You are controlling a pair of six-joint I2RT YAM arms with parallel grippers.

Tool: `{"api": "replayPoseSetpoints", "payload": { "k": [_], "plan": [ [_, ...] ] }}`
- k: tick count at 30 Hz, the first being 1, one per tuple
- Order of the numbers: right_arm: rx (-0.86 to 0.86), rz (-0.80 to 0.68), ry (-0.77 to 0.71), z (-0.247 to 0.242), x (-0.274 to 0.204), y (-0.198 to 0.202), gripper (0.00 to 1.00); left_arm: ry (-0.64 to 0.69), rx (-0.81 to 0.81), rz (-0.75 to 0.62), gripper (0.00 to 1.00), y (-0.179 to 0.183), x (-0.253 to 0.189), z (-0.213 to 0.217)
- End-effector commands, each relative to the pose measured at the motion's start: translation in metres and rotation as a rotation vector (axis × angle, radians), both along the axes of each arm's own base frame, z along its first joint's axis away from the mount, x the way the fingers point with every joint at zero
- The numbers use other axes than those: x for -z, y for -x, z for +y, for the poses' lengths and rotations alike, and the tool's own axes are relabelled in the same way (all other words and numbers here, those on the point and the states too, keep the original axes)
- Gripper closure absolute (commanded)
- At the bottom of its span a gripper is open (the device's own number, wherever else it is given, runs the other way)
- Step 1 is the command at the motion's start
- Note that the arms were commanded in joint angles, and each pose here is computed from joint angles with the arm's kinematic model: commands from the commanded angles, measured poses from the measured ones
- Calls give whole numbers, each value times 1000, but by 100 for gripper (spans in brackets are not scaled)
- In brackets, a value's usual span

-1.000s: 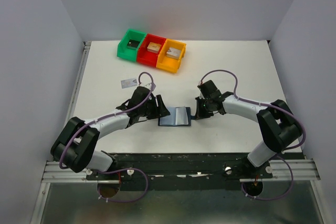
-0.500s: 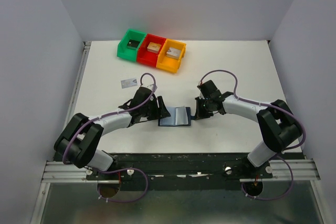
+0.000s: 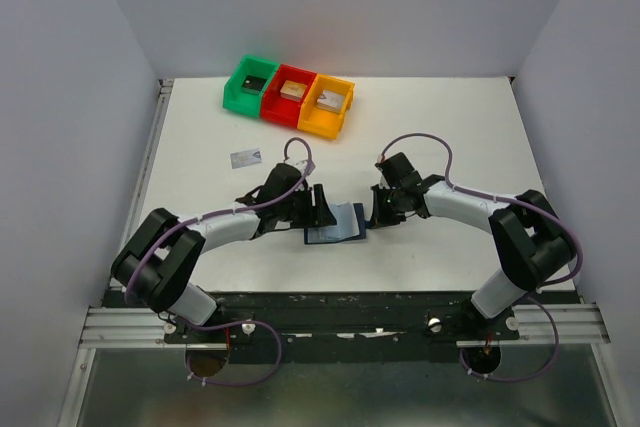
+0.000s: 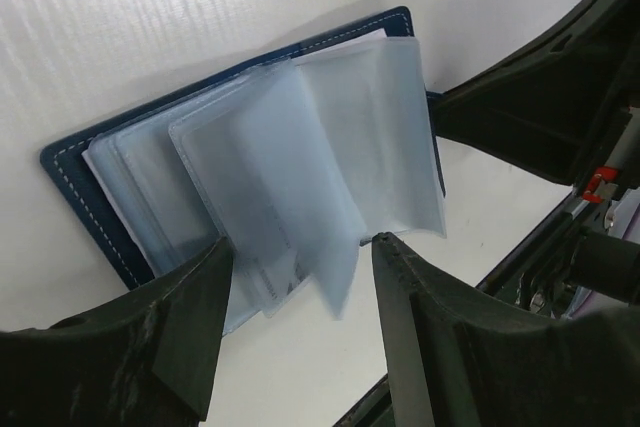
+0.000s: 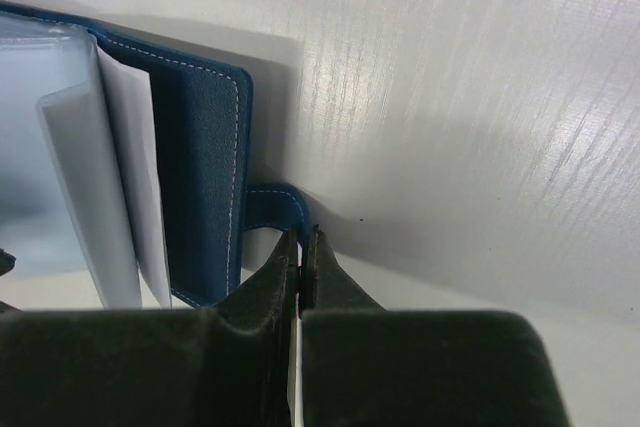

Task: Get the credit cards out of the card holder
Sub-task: Remove the credit card from the card holder.

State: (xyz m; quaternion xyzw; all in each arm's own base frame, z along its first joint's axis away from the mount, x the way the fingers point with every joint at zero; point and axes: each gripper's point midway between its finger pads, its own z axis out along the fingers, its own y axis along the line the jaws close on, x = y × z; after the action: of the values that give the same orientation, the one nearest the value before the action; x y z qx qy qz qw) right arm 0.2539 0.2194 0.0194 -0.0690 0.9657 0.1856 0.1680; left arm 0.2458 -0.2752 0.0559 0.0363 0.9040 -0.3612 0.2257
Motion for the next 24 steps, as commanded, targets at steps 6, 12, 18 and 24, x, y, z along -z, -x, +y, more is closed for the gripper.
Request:
{"api": "replayPoseSetpoints", "payload": {
  "k": [6,12,18,24],
  "plan": [
    [-5,-6,-23,2,-2,0,100,46,106,-62,34,2,-20,-23],
    [-5,-5,-22,2,-2,1,99,37,166,-65,33,5,-21,-37],
    [2,-9,3,-4,-1,2,96,-13,123,-57,33,2,-15,-30],
    [1,-6,9,-5,1,3,93,-46,93,-63,33,-1,-13,-23]
  ]
}}
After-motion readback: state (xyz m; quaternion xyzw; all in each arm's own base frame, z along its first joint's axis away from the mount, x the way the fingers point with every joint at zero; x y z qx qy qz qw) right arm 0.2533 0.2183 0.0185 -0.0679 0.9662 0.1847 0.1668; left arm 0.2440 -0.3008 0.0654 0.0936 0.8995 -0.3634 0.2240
